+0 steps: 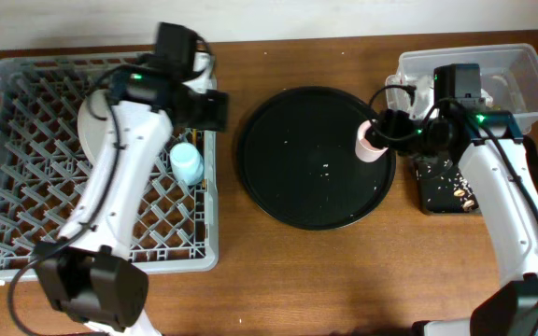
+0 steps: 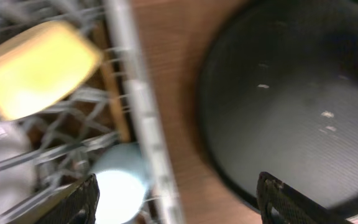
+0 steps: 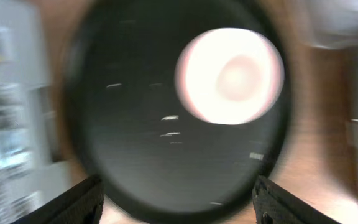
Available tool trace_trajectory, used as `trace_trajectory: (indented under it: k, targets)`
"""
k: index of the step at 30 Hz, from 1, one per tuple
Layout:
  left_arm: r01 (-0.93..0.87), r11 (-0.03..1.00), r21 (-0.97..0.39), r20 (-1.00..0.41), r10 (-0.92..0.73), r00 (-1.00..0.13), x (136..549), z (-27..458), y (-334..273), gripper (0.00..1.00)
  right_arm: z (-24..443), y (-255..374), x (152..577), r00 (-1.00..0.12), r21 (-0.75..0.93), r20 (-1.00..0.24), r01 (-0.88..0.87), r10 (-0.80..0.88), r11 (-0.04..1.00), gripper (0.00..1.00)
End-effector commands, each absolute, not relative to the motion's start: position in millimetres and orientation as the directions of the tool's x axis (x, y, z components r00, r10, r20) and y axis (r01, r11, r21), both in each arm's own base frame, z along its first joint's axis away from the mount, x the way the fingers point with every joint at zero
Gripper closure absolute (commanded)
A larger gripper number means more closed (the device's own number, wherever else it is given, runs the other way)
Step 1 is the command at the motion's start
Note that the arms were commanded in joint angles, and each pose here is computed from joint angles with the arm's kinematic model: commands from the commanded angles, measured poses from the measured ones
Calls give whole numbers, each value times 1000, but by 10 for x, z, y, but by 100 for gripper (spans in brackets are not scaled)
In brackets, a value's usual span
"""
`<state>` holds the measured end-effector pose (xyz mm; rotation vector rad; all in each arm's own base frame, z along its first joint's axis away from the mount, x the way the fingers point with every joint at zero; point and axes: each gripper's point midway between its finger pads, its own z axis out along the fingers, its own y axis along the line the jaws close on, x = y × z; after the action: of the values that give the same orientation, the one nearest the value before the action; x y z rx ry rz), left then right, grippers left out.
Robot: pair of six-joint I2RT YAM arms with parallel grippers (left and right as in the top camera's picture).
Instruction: Sort waste into correct bins and load items into the dishwasher rack
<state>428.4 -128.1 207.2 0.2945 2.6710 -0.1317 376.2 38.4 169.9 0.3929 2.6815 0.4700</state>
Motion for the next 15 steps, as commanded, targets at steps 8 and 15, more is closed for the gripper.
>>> trace_trajectory:
  k: [8, 15]
  targets:
    - [367, 928, -67, -427, 306, -851, 4253, 1811, -1946, 18, 693, 55, 3938, -892, 159, -179, 390, 415, 907, 68]
    - [367, 928, -67, -424, 307, -852, 4256, 1794, -1947, 18, 670, 150, 3979, -901, 210, -166, 366, 402, 907, 68]
